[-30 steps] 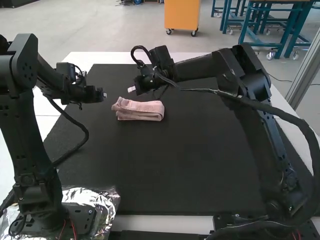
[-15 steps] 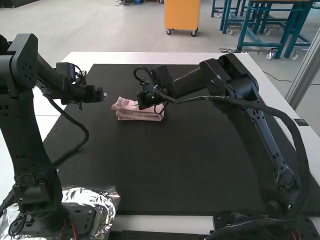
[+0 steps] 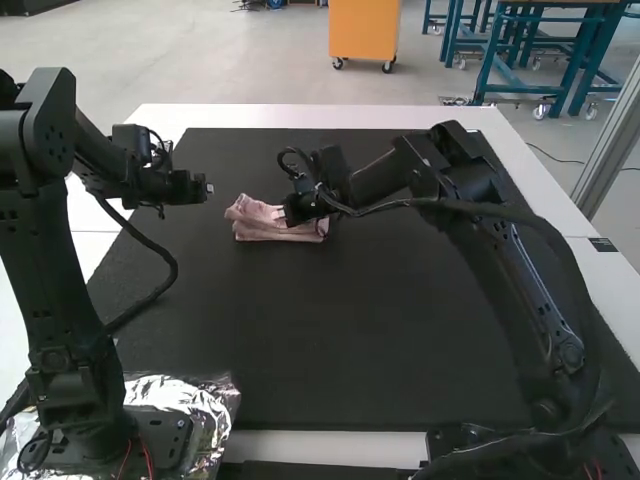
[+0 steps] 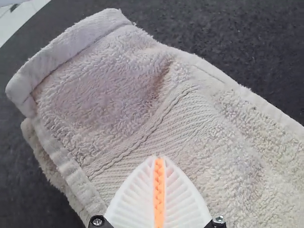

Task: Fold the towel.

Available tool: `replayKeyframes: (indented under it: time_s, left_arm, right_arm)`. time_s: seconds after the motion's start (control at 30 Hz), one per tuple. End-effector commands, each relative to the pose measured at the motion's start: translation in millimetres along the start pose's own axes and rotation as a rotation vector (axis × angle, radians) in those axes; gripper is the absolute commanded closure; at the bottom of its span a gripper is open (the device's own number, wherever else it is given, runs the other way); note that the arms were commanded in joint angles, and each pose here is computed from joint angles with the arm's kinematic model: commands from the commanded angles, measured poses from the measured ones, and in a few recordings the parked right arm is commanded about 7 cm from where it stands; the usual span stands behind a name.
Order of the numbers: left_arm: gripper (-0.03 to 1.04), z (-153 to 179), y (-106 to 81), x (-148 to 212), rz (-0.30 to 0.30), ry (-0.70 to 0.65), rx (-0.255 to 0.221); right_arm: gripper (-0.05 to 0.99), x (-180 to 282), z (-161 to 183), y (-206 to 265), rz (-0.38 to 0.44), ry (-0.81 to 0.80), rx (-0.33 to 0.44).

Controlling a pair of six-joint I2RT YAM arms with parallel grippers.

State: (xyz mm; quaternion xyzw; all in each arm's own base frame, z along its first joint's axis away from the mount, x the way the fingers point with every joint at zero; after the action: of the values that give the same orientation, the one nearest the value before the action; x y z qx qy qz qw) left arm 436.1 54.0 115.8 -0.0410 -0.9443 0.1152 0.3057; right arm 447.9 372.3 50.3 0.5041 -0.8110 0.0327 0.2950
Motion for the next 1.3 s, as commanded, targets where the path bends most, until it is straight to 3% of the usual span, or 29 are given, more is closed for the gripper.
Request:
replayKeyframes:
  time_s: [0.0,0.23,0.43,0.47,0.57,0.7,0.77,0.93,1.27]
  left_arm:
    - [0.04,-18.8,-5.7,16.2,-0.001,-0.063,-0.031]
    - [0.04,-35.5,-18.6,30.5,0.016,-0.111,-0.046]
    - [0.04,-66.6,-59.4,59.7,0.082,-0.216,-0.108]
    - [0.04,-72.9,-67.9,67.0,0.096,-0.240,-0.119]
    - [0.04,-90.4,-94.0,93.8,0.122,-0.301,-0.147]
    - [0.04,-112.2,-123.6,137.2,0.142,-0.393,-0.179]
    - [0.04,-122.2,-134.3,161.9,0.141,-0.456,-0.189]
    - [0.04,-132.7,-148.3,214.0,0.130,-0.552,-0.197]
    - [0.04,-124.1,-143.6,315.1,0.097,-0.690,-0.196]
  right_arm:
    - [0.96,-5.8,6.9,1.3,-0.018,0.003,0.014]
    - [0.96,-6.5,13.0,3.1,-0.021,0.011,0.001]
    - [0.95,58.8,-89.7,9.8,0.016,-0.172,0.038]
    - [0.89,78.1,-112.5,12.2,0.025,-0.216,0.035]
    - [0.57,141.6,-162.5,18.7,0.067,-0.295,0.024]
    - [0.06,231.0,-205.8,36.2,0.164,-0.377,0.054]
    - [0.03,277.9,-219.1,46.8,0.196,-0.437,0.066]
    - [0.03,372.4,-218.6,81.2,0.247,-0.560,0.053]
    - [0.03,508.2,-139.6,168.8,0.335,-0.859,0.048]
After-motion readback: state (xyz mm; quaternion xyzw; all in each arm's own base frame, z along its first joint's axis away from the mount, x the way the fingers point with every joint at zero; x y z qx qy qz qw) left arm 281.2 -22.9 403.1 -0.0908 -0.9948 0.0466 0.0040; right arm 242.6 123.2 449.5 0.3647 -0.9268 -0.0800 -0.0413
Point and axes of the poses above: each hand's point on the last joint's axis, 136 mm out from that joint toward the fingers, its own x axis back along the fingers, its own y axis along the line the jaws close on, z = x × y, the point moved 8 cm from there along x, back along the fingers, and after that the axes turned 5 degrees about x, right-handed, at the moved point
